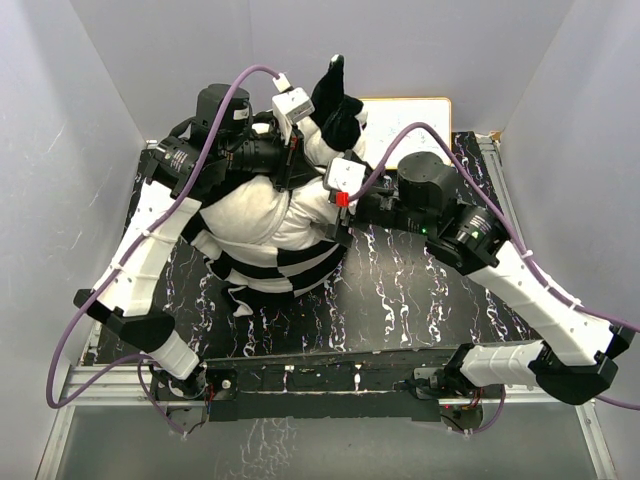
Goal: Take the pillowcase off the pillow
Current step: Remove the pillow from the pillowcase.
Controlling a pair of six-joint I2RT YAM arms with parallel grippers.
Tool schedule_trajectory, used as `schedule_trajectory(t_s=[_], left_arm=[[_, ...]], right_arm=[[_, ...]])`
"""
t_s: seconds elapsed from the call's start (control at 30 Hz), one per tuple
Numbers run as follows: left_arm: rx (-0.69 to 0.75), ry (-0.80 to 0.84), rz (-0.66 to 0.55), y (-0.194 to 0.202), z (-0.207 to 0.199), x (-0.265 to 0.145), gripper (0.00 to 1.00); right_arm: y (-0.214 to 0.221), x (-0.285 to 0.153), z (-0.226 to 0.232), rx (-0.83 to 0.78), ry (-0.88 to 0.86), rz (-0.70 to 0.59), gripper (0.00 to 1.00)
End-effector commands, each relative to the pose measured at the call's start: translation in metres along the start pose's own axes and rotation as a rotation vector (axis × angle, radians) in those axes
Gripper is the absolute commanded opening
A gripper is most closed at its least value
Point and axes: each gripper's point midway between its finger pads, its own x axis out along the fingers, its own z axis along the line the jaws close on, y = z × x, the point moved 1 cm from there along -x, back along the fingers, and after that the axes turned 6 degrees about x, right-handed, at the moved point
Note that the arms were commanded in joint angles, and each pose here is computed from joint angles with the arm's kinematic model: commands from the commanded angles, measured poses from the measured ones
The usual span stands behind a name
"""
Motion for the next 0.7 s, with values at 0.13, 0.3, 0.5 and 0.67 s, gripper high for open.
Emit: schedule_trajectory(t_s=[0.13, 0.3, 0.5, 0.67], left_arm=[[-0.192, 0.052, 0.255, 0.069, -0.012, 0.0, 0.0], [-0.14, 0.027, 0.208, 0.052, -0.01, -0.007, 0.0], [0.068, -0.154, 0.035, -0.007, 0.013, -0.03, 0.0], [0.285, -0.309, -0.191, -0.06, 0.022, -0.059, 0.0]], right_arm=[[0.015, 0.022, -0.013, -0.01, -0.014, 0.073, 0.69], [0.046, 0.037, -0.003, 0.082, -0.017, 0.126, 0.41], [0.094, 0.05, 0.024, 0.242, -0.034, 0.169, 0.24], [0.115, 0.057, 0.03, 0.345, 0.014, 0.152, 0.08]])
